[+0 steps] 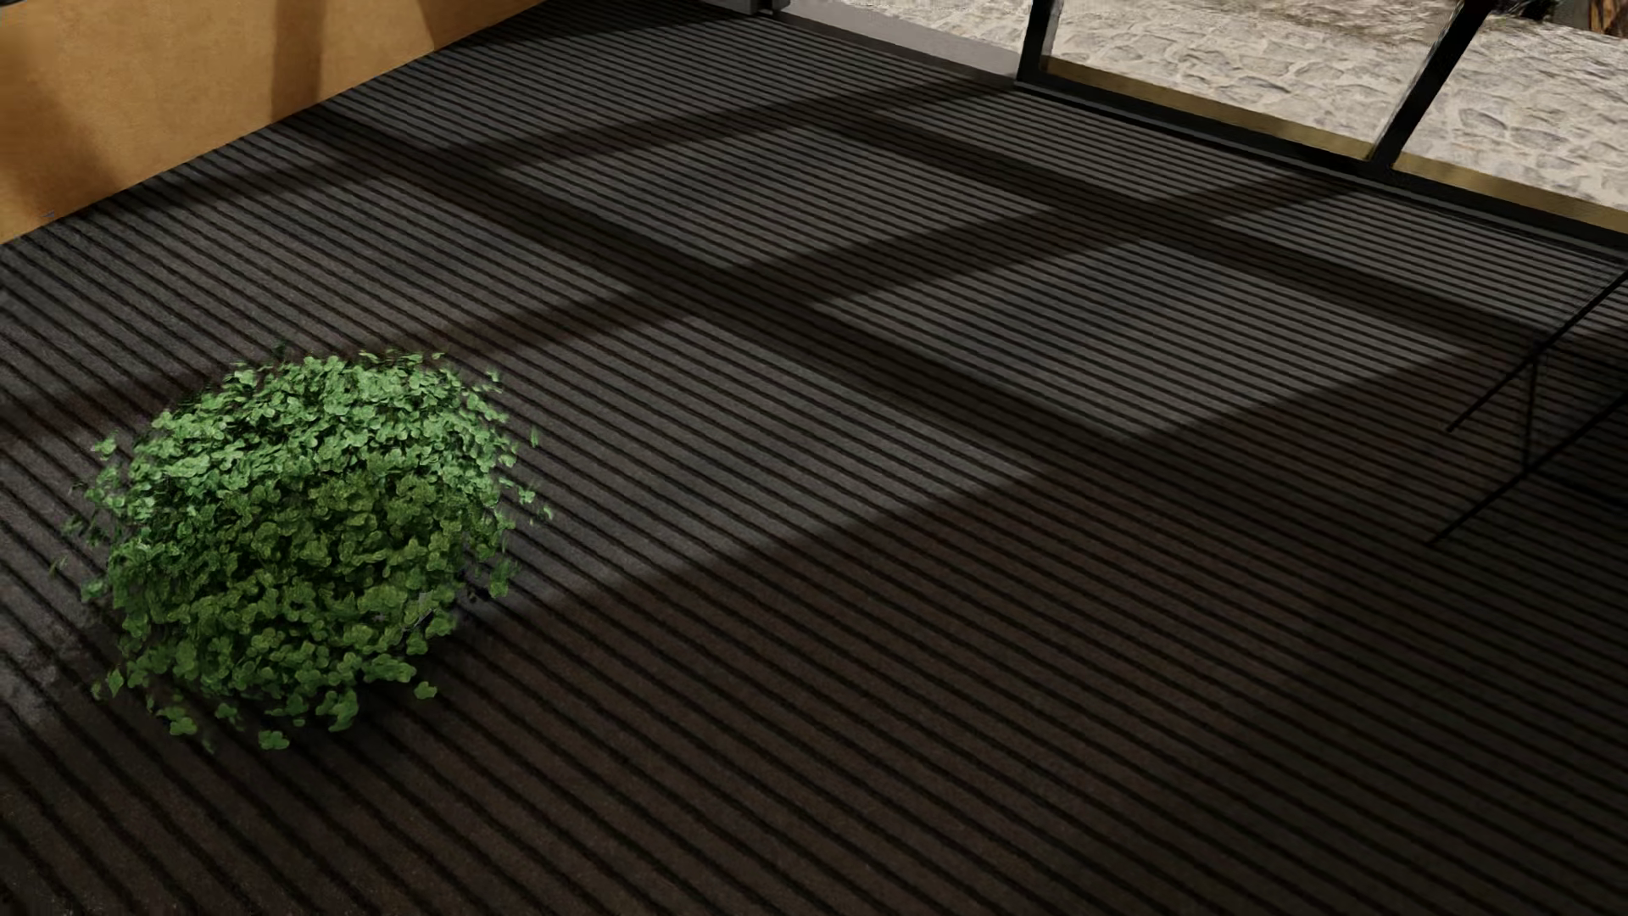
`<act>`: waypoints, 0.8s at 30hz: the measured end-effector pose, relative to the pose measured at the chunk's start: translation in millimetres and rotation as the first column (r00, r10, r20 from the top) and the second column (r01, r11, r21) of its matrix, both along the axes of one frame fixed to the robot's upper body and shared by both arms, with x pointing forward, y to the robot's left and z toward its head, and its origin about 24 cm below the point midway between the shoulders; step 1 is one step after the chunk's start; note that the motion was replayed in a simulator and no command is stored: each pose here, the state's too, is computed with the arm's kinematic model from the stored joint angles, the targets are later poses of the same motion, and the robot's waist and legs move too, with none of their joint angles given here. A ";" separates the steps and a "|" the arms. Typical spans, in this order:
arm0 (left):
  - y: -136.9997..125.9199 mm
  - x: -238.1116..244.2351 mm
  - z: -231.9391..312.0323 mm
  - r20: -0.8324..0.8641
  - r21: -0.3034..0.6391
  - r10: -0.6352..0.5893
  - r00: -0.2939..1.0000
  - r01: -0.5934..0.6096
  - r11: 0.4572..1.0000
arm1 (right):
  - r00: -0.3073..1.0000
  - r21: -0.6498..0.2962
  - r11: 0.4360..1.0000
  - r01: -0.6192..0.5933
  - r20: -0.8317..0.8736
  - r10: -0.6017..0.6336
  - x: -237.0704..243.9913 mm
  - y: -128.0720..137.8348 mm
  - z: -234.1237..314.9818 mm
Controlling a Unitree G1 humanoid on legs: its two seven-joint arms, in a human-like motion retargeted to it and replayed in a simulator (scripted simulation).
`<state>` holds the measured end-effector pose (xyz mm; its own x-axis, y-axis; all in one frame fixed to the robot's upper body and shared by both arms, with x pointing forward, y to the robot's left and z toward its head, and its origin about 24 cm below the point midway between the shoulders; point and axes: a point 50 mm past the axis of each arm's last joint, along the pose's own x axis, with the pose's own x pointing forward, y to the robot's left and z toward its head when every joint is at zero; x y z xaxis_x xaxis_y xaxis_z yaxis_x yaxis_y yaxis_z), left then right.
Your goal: Avoid the plant
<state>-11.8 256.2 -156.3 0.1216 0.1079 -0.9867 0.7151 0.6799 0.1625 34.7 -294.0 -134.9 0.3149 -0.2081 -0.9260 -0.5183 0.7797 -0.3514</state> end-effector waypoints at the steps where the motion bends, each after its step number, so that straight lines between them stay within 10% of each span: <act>1: 1.3 -10.8 -0.3 -0.042 0.010 -0.023 0.999 0.023 1.000 | 0.999 0.031 0.999 0.020 0.045 -0.021 8.3 8.1 -0.2; 8: -2.5 40.0 2.9 0.126 -0.026 0.025 0.992 -0.022 0.999 | 0.998 0.148 0.988 -0.039 0.047 0.032 12.9 54.0 -13.3; 14: -5.6 117.4 23.0 0.387 -0.099 0.121 0.914 -0.090 0.991 | 0.999 0.113 0.992 -0.051 0.000 0.051 -1.5 41.4 -11.8; 24: -17.0 18.5 -3.1 0.053 -0.054 -0.016 0.998 0.019 0.998 | 0.966 0.099 0.990 -0.101 -0.228 0.121 -67.0 39.5 -17.5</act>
<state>6.7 239.2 -159.4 0.1752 0.0521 -0.9832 0.7181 0.6764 0.1638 -32.3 -254.6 -152.4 0.1052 -0.1006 -0.9893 -0.6629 0.7345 -0.1452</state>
